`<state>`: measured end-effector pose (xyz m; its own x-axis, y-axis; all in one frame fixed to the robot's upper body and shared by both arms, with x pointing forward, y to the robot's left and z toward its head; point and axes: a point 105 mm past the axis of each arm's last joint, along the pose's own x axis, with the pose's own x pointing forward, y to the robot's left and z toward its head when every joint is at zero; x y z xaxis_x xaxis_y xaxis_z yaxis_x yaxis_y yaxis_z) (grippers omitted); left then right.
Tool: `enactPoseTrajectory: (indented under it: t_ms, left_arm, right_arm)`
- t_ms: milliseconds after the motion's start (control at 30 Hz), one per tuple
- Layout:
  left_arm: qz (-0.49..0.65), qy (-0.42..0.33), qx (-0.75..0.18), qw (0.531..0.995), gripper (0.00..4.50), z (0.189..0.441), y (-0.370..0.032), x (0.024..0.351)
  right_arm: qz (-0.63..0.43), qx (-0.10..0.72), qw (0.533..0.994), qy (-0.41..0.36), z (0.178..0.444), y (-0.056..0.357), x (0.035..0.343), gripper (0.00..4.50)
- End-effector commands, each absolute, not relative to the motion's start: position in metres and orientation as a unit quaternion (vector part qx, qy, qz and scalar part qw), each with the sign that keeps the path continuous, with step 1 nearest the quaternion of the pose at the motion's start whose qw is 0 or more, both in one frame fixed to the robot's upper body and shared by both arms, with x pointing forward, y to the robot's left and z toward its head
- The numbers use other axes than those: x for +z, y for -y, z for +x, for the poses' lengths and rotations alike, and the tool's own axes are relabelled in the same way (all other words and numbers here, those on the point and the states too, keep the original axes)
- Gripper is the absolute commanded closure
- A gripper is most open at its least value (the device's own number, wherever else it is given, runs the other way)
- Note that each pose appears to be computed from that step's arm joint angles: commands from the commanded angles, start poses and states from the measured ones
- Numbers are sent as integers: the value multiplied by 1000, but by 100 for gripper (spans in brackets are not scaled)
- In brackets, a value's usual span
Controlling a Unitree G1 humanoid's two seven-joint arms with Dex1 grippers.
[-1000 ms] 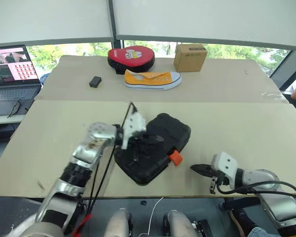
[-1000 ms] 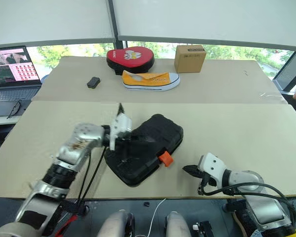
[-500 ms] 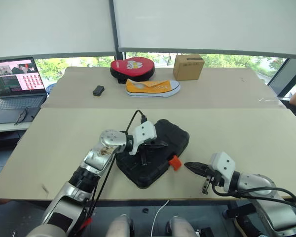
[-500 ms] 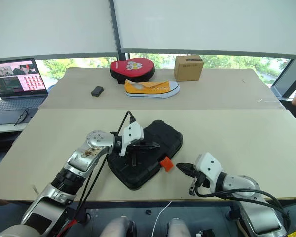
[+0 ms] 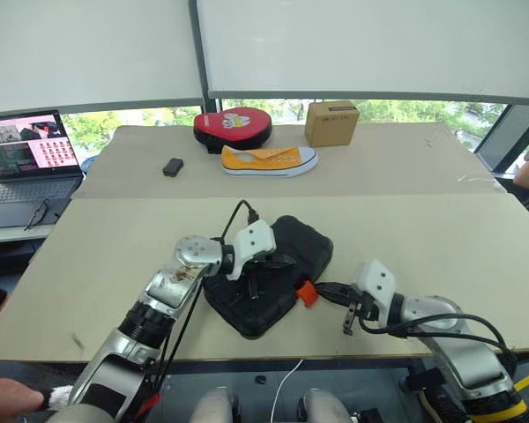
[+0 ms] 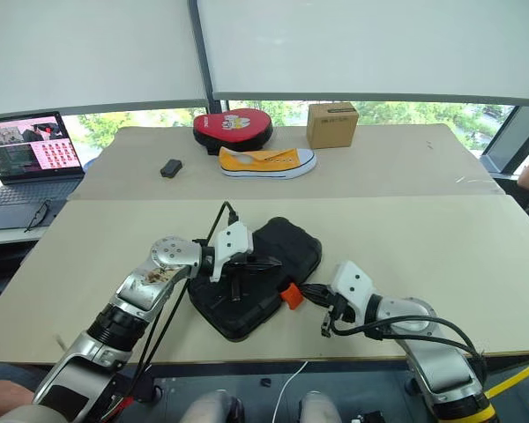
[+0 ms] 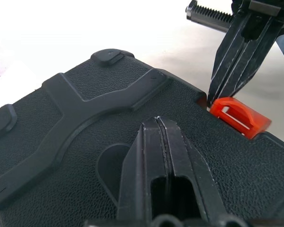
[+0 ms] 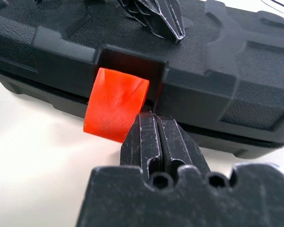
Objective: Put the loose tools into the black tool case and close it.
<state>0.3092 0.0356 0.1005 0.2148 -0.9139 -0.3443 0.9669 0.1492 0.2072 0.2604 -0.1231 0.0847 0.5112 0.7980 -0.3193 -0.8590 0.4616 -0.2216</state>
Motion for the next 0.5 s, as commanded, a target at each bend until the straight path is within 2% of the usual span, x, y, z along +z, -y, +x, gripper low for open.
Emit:
enactPoseTrajectory:
  t_ms: [33, 233, 500]
  left_arm:
    - [180, -230, -606, 740, 450, 290, -65, 25]
    - [180, -232, -606, 740, 450, 289, -65, 25]
    - [180, -229, -605, 741, 450, 289, -66, 26]
  right_arm:
    - [-173, 521, 832, -85, 254, 108, 85, 447]
    - [-170, 540, 818, -101, 248, 102, 82, 447]
    - [-217, 544, 798, -146, 237, 125, 74, 447]
